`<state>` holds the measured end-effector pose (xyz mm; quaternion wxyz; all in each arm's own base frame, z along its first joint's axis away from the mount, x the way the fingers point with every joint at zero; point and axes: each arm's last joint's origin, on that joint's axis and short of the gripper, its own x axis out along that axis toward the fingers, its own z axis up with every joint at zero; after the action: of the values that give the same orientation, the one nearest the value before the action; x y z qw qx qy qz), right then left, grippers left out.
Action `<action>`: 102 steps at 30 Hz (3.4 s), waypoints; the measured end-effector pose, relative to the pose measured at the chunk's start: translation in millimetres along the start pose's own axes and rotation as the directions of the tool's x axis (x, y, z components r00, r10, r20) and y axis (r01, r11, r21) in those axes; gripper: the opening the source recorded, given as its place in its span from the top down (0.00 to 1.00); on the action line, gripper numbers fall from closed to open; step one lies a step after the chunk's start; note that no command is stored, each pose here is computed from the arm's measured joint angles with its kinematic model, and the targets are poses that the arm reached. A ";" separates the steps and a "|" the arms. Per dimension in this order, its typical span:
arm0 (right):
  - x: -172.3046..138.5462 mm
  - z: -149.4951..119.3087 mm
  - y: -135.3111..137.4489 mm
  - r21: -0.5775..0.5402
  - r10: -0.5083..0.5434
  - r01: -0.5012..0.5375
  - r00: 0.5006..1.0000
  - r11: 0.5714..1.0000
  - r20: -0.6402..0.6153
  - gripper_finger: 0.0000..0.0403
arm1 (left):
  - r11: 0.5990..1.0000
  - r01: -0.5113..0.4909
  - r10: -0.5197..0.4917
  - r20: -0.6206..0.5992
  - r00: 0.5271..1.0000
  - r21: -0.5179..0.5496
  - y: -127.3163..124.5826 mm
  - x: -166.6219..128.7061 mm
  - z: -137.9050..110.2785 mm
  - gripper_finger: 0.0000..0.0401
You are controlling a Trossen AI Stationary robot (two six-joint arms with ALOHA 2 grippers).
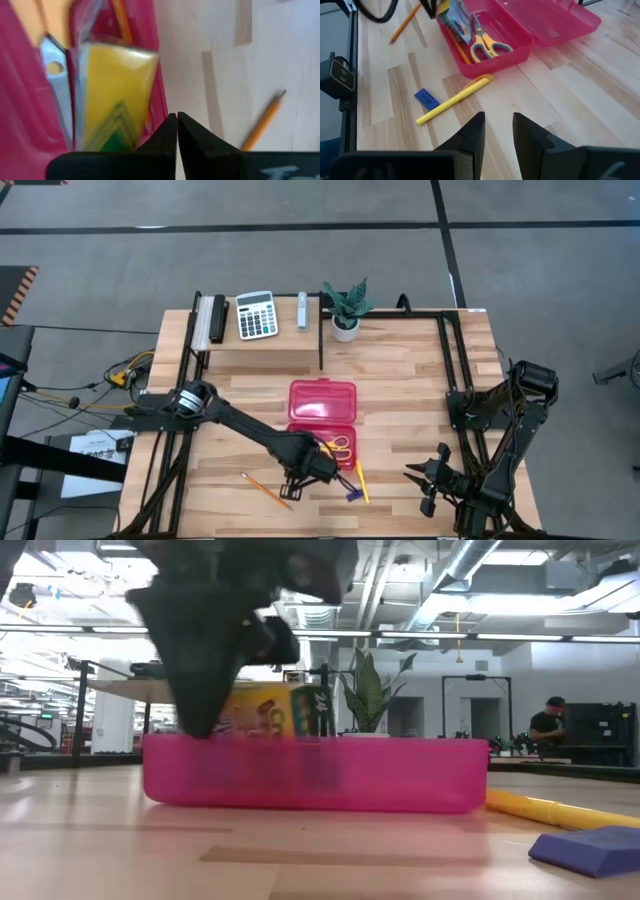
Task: Pack school essentials
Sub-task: Put the yellow crayon box into the red supply box, then put the orange pencil into the red supply box
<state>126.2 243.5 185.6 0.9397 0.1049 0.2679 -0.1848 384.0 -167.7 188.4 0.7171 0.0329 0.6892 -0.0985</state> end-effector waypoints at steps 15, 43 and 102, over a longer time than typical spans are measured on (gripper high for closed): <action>-0.4 -0.3 1.3 0.012 0.010 -0.010 1.000 1.000 -0.001 0.73 | 0.986 -0.165 0.165 0.029 0.986 0.002 50.7 -28.9 12.6 1.00; -0.8 -0.6 3.4 0.024 0.024 -0.024 1.000 0.999 -0.005 0.73 | 0.959 -0.262 0.258 -0.048 0.965 -0.110 75.3 -12.9 -4.6 1.00; 10.3 6.7 5.3 0.055 0.004 -0.003 1.000 0.998 -0.003 0.73 | 0.998 0.025 0.031 0.731 0.681 -0.065 -72.4 47.4 -183.4 0.41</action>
<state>139.6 243.4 186.1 0.9364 0.1316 0.2638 -0.1903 191.8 -209.5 138.9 0.9334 -0.0330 0.3486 -0.0782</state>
